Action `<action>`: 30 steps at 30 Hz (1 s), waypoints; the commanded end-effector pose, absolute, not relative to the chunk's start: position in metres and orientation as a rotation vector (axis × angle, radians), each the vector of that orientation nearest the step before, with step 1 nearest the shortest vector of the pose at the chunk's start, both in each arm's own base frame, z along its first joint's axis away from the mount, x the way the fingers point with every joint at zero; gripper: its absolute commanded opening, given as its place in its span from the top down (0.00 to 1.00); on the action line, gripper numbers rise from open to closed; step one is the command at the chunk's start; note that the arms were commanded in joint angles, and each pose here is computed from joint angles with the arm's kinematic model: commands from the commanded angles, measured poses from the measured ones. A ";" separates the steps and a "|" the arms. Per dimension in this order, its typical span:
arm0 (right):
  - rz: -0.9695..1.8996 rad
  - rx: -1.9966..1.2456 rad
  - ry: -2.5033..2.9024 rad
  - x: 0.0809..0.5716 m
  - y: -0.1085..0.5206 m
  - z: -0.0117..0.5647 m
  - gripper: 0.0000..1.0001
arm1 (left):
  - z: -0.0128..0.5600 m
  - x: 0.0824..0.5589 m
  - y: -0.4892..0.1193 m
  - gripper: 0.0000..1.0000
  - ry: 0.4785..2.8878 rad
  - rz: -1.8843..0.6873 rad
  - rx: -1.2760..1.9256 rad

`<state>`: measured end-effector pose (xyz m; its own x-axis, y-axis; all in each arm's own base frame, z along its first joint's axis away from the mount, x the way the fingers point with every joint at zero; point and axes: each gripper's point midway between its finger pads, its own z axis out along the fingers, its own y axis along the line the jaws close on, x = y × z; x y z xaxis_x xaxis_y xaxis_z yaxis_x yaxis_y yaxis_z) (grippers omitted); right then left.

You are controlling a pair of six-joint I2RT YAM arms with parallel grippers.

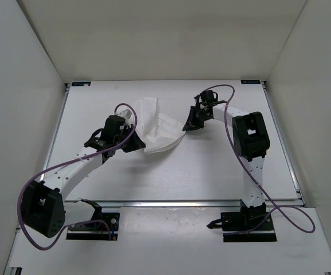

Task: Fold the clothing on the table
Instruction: Flatten the skirt out

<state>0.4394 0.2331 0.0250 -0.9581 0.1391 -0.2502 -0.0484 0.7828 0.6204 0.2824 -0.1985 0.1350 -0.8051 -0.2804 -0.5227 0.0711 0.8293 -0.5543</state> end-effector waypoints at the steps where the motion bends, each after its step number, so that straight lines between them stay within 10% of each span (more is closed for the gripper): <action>1: 0.845 0.026 2.549 0.470 0.219 0.079 1.00 | 0.159 0.293 -0.197 1.00 2.301 -0.796 -0.053; 13: 0.574 -0.176 2.161 0.446 0.183 0.271 1.00 | 0.223 0.369 -0.139 1.00 2.204 -0.325 -0.031; 30: 0.621 -0.099 2.382 0.305 0.174 0.160 1.00 | 0.156 0.288 -0.152 1.00 2.331 -0.466 0.048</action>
